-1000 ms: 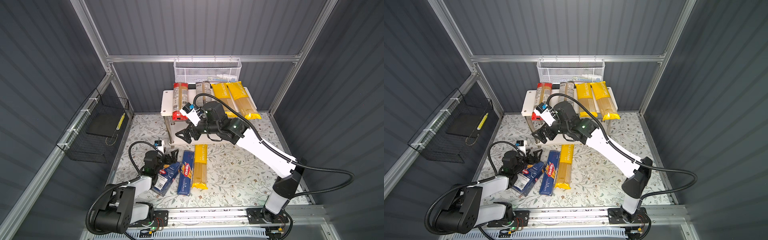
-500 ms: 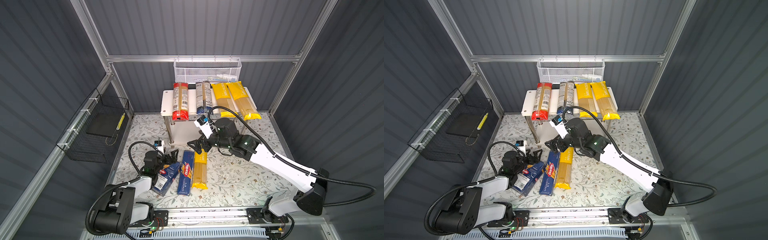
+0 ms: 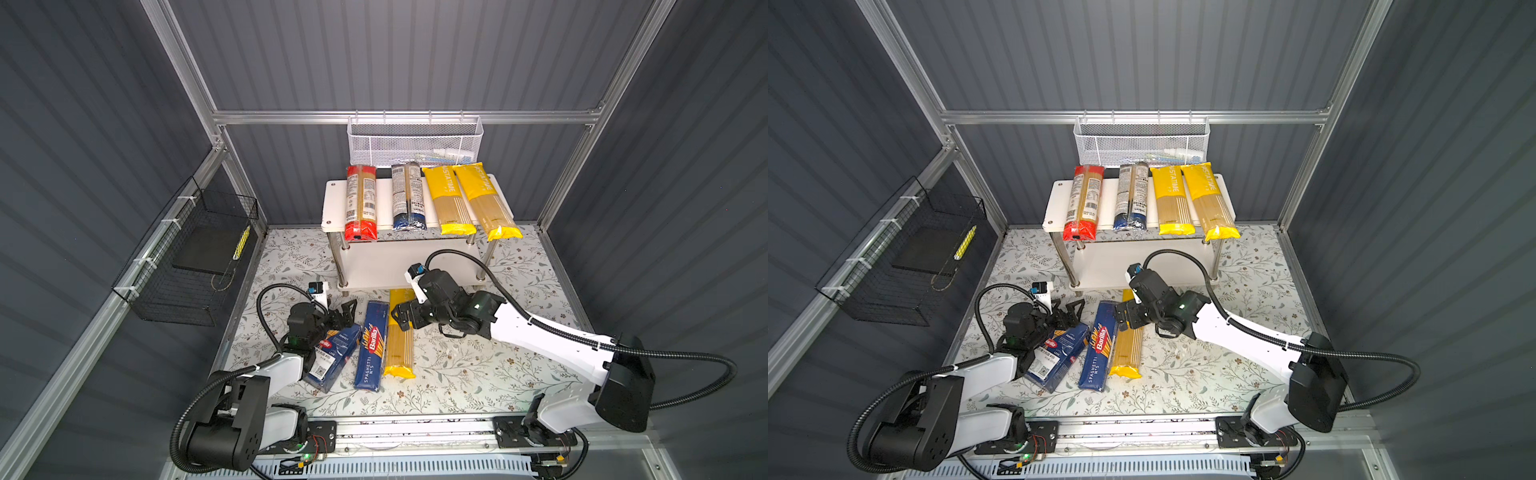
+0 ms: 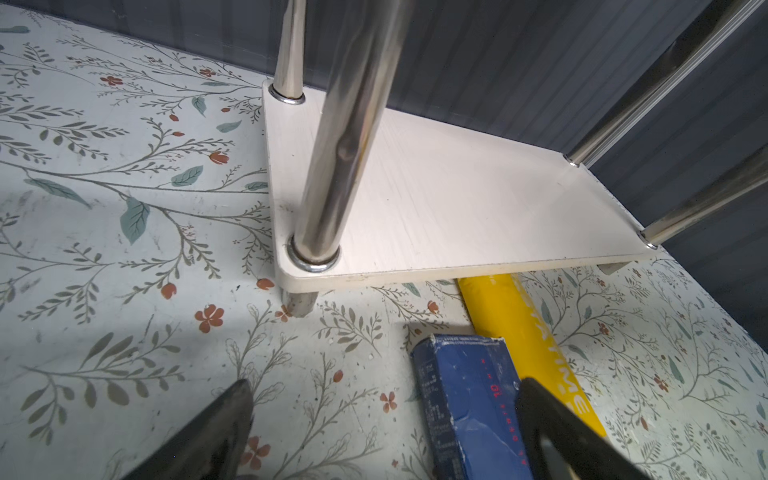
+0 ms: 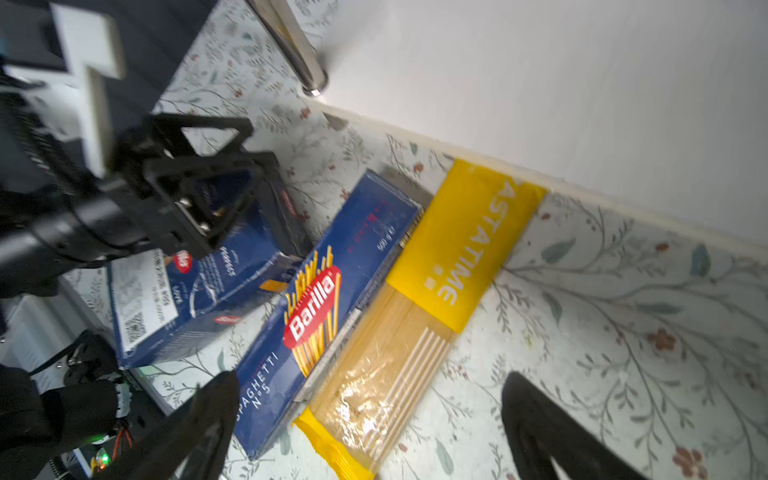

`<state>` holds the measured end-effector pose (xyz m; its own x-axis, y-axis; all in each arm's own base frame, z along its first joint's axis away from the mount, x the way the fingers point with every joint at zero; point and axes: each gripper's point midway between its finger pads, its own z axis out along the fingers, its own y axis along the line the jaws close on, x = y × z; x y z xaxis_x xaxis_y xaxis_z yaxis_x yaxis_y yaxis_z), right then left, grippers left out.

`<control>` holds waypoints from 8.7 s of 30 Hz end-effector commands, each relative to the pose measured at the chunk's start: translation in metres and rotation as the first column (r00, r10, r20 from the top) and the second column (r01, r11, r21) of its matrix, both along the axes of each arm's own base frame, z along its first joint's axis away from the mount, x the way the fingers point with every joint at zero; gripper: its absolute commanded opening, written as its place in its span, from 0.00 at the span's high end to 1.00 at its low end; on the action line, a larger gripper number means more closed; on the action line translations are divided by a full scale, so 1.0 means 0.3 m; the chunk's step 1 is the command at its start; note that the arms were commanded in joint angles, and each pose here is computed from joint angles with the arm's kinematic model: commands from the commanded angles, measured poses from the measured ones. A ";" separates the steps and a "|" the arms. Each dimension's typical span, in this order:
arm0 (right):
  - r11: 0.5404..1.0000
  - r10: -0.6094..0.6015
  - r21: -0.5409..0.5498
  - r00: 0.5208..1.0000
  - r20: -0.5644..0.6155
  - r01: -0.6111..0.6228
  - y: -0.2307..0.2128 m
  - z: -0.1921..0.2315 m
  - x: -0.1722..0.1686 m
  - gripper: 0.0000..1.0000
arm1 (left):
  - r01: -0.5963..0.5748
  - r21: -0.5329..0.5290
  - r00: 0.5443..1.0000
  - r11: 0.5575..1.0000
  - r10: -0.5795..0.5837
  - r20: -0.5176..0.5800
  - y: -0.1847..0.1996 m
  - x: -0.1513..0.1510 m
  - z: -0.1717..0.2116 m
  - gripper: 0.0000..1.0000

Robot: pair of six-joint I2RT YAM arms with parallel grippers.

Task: Place and organize the pasta boxes and bags onto the shelf
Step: 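Move the right gripper down over the yellow PASTATIME bag on the table, then close the right gripper around the yellow PASTATIME bag's lower end, then lift the yellow PASTATIME bag and swing it toward the shelf with the right gripper, then carry the yellow PASTATIME bag to the lower shelf with the right gripper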

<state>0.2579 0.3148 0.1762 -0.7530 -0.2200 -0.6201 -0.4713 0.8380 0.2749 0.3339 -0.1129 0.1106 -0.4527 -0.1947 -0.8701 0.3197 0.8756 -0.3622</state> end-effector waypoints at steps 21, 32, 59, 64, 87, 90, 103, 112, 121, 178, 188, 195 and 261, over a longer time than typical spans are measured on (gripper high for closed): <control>0.986 -0.114 -0.149 0.950 -0.292 0.072 0.004 -0.345 0.041 0.01 | -0.046 0.191 0.997 0.981 0.057 -0.055 0.128 0.008 0.082 0.01; 0.985 -0.097 -0.169 0.948 -0.304 0.046 0.033 -0.398 0.070 0.01 | -0.028 0.206 1.000 0.978 0.027 0.011 0.128 0.002 0.096 0.01; 0.952 -0.110 -0.307 0.943 -0.314 0.009 0.009 -0.507 0.053 0.01 | 0.008 0.206 0.998 0.979 0.004 -0.057 0.113 0.021 0.063 0.01; 0.927 -0.140 -0.373 0.950 -0.277 0.028 -0.082 -0.513 0.045 0.01 | 0.006 0.203 0.998 0.979 0.006 -0.058 0.113 0.018 0.064 0.01; 0.963 -0.004 -0.264 0.980 -0.199 -0.049 -0.200 -0.358 0.007 0.01 | -0.004 0.200 0.998 0.980 0.015 -0.053 0.117 0.013 0.069 0.01; 0.954 -0.006 -0.294 0.979 -0.205 -0.055 -0.198 -0.387 0.005 0.01 | -0.004 0.201 0.998 0.980 0.016 -0.055 0.118 0.016 0.068 0.01; 0.946 -0.029 -0.319 0.970 -0.242 -0.051 -0.124 -0.483 0.013 0.01 | 0.002 0.201 0.998 0.980 0.011 -0.064 0.115 0.020 0.063 0.01; 0.927 -0.060 -0.374 0.970 -0.234 -0.032 -0.159 -0.523 0.018 0.01 | -0.001 0.199 0.998 0.980 0.014 -0.064 0.116 0.019 0.063 0.01; 0.935 -0.073 -0.352 0.960 -0.272 -0.028 -0.144 -0.577 0.012 0.01 | -0.003 0.201 0.998 0.980 0.015 -0.061 0.117 0.018 0.064 0.01; 0.976 0.003 -0.215 0.979 -0.201 -0.047 -0.152 -0.375 -0.052 0.83 | -0.007 0.203 0.997 0.979 0.021 -0.069 0.120 0.026 0.060 0.01; 0.995 -0.004 -0.101 0.996 -0.093 -0.005 -0.164 -0.231 -0.044 0.89 | -0.007 0.201 0.997 0.980 0.022 -0.070 0.120 0.026 0.059 0.01; 0.997 -0.080 -0.015 0.996 -0.049 0.079 -0.220 -0.121 -0.008 0.91 | -0.007 0.201 0.997 0.980 0.022 -0.075 0.120 0.028 0.056 0.01; 0.862 -0.483 -0.082 0.860 0.166 0.500 -0.610 -0.067 0.623 0.73 | -0.007 0.199 0.997 0.980 0.022 -0.074 0.119 0.029 0.058 0.01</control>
<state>0.4052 0.1301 0.1080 -0.8147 -0.0065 -0.5798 -0.0486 0.9972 0.0571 0.3375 -0.0778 0.1192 -0.5314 -0.0309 -0.8465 0.2804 0.9366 -0.2102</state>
